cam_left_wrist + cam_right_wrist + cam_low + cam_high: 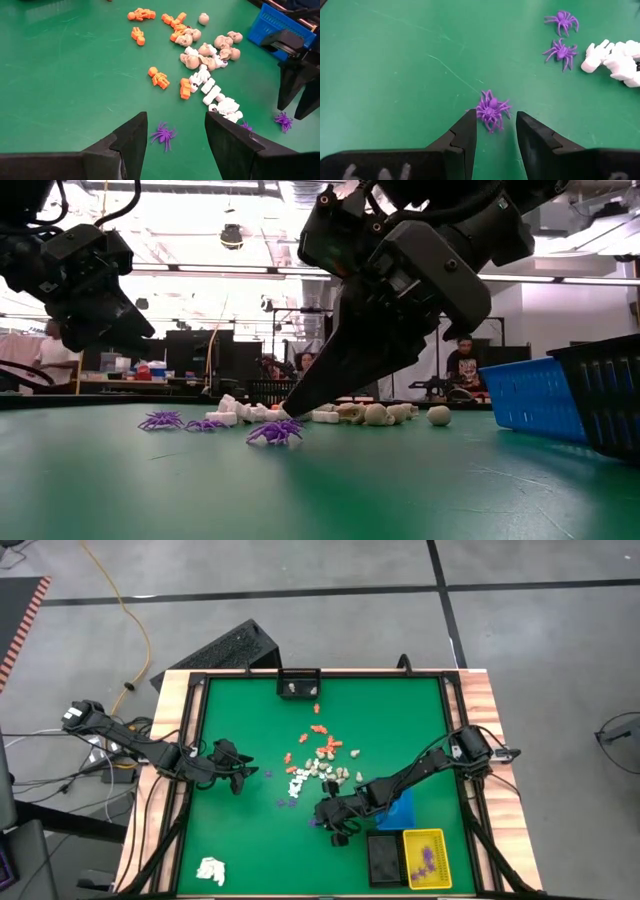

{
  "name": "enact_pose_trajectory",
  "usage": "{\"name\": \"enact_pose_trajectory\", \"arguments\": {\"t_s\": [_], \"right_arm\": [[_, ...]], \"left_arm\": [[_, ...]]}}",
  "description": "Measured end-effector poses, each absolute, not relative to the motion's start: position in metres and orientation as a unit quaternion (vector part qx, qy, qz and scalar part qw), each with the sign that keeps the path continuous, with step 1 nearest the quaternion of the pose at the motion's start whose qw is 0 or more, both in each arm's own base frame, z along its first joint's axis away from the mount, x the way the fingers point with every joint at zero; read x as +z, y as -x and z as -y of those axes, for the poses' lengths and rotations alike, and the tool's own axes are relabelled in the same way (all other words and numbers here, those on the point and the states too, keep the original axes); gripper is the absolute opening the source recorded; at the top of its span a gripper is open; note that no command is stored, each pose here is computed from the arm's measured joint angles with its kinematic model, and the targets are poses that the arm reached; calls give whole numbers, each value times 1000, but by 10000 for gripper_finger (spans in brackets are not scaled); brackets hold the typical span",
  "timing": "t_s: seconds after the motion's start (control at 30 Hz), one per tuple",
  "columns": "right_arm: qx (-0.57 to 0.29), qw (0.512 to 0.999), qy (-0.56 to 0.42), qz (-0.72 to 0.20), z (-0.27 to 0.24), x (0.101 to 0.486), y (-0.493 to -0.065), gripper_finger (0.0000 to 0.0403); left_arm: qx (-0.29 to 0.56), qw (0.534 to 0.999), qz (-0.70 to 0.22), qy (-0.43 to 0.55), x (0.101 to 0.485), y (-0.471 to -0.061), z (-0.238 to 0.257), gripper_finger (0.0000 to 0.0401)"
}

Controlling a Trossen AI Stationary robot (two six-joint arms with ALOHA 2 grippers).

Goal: Sort Halloween decoration
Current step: Put the purple spider toy into the yellow bin

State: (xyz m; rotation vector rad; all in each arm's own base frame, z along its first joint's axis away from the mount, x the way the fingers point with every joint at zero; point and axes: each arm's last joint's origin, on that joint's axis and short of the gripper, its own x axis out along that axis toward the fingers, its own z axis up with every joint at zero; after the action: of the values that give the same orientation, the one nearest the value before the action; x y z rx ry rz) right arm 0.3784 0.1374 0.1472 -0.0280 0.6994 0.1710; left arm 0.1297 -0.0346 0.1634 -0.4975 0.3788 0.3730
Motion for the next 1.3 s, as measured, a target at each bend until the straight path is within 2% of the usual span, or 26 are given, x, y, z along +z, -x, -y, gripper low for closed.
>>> {"name": "enact_pose_trajectory", "arguments": {"t_s": [0.37, 0.67, 0.87, 1.3], "right_arm": [[84, 935, 10, -346, -139, 138, -382, 136], [80, 939, 8, -335, -134, 139, -385, 99], [112, 946, 15, -304, -137, 145, -388, 102], [116, 947, 30, -297, -137, 144, -390, 103]], "left_arm": [[183, 934, -186, 242, 163, -130, 34, 189], [184, 935, -185, 242, 163, -130, 34, 189], [184, 935, -185, 241, 163, -130, 34, 189], [184, 935, -185, 241, 163, -130, 34, 189]]}}
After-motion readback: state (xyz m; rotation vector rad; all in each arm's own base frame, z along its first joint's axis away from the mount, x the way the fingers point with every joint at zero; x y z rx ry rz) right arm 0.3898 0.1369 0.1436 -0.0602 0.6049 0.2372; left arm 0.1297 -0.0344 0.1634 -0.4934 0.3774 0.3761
